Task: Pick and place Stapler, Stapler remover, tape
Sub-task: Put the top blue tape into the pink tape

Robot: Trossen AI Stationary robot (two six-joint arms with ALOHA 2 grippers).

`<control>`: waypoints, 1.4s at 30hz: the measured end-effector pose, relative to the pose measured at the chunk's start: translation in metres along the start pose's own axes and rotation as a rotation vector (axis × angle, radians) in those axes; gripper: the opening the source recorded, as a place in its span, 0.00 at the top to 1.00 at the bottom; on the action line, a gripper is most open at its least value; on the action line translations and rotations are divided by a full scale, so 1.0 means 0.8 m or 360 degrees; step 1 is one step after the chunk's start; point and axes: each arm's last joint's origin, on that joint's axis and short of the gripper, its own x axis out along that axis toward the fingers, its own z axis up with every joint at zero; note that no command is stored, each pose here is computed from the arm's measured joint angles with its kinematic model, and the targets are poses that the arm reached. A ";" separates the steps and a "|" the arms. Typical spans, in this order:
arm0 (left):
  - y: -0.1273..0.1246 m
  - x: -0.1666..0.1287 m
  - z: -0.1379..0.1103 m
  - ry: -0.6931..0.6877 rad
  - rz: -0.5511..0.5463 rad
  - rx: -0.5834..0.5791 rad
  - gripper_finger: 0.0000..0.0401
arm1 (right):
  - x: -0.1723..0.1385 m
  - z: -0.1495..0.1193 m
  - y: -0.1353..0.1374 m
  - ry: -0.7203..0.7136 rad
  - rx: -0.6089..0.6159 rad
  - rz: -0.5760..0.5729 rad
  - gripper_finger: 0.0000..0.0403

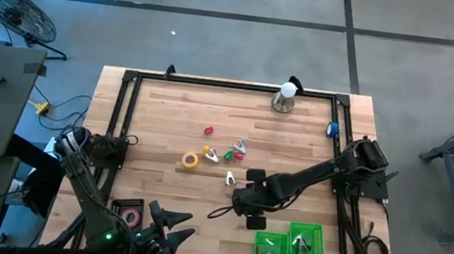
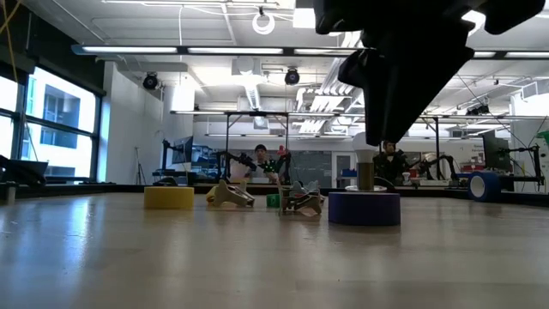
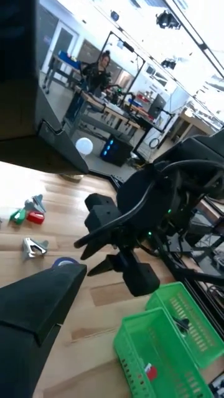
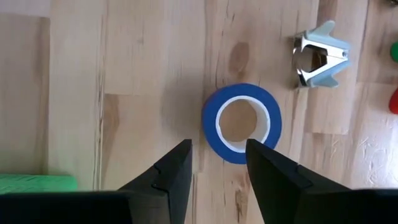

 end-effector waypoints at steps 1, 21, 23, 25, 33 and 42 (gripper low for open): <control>0.000 0.000 0.000 0.0002 0.0001 -0.0008 0.41 | 0.002 0.001 0.001 -0.0003 -0.0012 0.0007 0.65; 0.001 0.002 -0.002 0.0015 -0.0007 0.0011 0.41 | 0.063 0.011 -0.022 0.0090 0.0018 -0.0079 0.65; 0.000 0.002 -0.003 0.0024 -0.0030 0.0020 0.41 | 0.063 0.012 -0.021 0.0082 0.0042 -0.0043 0.65; 0.000 0.002 -0.004 0.0031 -0.0041 0.0035 0.41 | 0.064 0.013 -0.018 0.0085 0.0068 0.0034 0.65; 0.000 0.002 -0.005 0.0042 -0.0066 0.0011 0.41 | 0.065 0.010 -0.007 0.0091 0.0050 0.0072 0.65; 0.000 0.002 -0.005 0.0042 -0.0060 0.0015 0.41 | 0.073 0.006 -0.001 0.0140 0.0097 0.0115 0.65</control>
